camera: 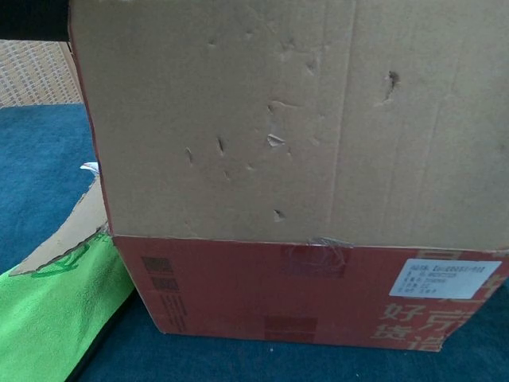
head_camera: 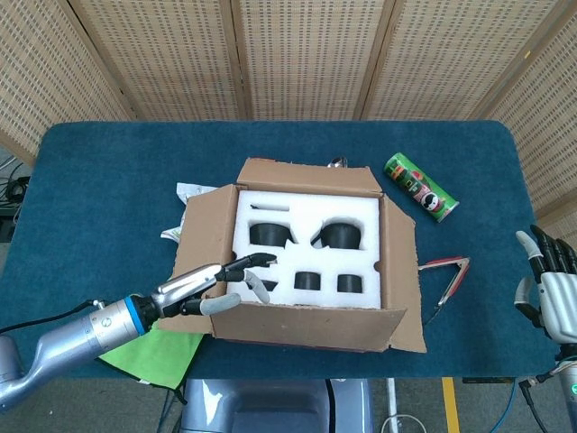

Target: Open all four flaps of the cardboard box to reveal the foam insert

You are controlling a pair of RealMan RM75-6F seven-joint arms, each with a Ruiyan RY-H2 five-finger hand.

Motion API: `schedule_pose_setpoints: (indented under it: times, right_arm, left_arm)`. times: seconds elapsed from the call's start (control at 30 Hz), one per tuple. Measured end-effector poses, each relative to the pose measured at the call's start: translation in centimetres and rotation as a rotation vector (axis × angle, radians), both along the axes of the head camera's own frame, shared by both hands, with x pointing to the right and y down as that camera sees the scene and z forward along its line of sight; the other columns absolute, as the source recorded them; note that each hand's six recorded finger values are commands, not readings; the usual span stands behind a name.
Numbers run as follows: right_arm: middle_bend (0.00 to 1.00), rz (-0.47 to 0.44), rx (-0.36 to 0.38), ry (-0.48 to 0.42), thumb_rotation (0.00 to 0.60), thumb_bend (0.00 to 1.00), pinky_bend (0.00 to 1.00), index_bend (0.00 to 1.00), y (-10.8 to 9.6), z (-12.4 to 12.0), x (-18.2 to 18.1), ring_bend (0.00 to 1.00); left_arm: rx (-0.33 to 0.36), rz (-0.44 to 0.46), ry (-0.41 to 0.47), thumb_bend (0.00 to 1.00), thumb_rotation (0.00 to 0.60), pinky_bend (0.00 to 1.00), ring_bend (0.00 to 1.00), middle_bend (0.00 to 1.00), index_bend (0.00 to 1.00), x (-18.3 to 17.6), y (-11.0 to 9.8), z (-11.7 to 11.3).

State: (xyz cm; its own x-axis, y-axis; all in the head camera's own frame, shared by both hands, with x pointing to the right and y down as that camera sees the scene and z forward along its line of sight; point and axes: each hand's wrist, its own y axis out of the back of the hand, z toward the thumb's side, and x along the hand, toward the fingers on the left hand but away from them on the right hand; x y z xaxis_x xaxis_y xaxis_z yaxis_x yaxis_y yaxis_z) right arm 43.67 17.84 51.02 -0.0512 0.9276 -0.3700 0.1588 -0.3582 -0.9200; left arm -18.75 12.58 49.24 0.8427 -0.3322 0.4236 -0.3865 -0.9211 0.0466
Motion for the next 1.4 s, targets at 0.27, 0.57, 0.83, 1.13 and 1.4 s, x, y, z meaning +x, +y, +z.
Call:
schedule_pose_setpoints:
  times: [0.27, 0.57, 0.83, 1.13, 1.4]
  right_arm:
    - [0.0, 0.004, 0.002, 0.002, 0.6, 0.83, 0.0, 0.0, 0.1, -0.1, 0.1, 0.0]
    - [0.0, 0.003, 0.001, 0.002, 0.6, 0.83, 0.0, 0.0, 0.1, -0.1, 0.0, 0.0]
    - [0.0, 0.002, 0.0, 0.003, 0.6, 0.83, 0.0, 0.0, 0.1, -0.2, 0.0, 0.0]
    - [0.0, 0.003, 0.002, 0.002, 0.6, 0.83, 0.0, 0.0, 0.1, -0.2, 0.1, 0.0]
    - [0.0, 0.008, 0.001, 0.0, 0.6, 0.83, 0.0, 0.0, 0.1, -0.2, 0.3, 0.0]
  left_arm:
    - [-0.182, 0.138, 0.135, 0.24, 0.062, 0.0, 0.0, 0.0, 0.36, -1.2, 2.3, -1.4]
    - [-0.234, 0.253, 0.144, 0.24, 0.061, 0.0, 0.0, 0.0, 0.36, -2.8, 3.8, -2.0]
    - [-0.248, 0.254, 0.159, 0.24, 0.06, 0.0, 0.0, 0.0, 0.36, -2.9, 4.1, -2.3]
    - [-0.302, 0.272, 0.193, 0.24, 0.057, 0.0, 0.0, 0.0, 0.35, -2.8, 4.6, -2.7]
    - [-0.35, 0.333, 0.202, 0.24, 0.052, 0.0, 0.0, 0.0, 0.35, -2.7, 6.1, -3.0]
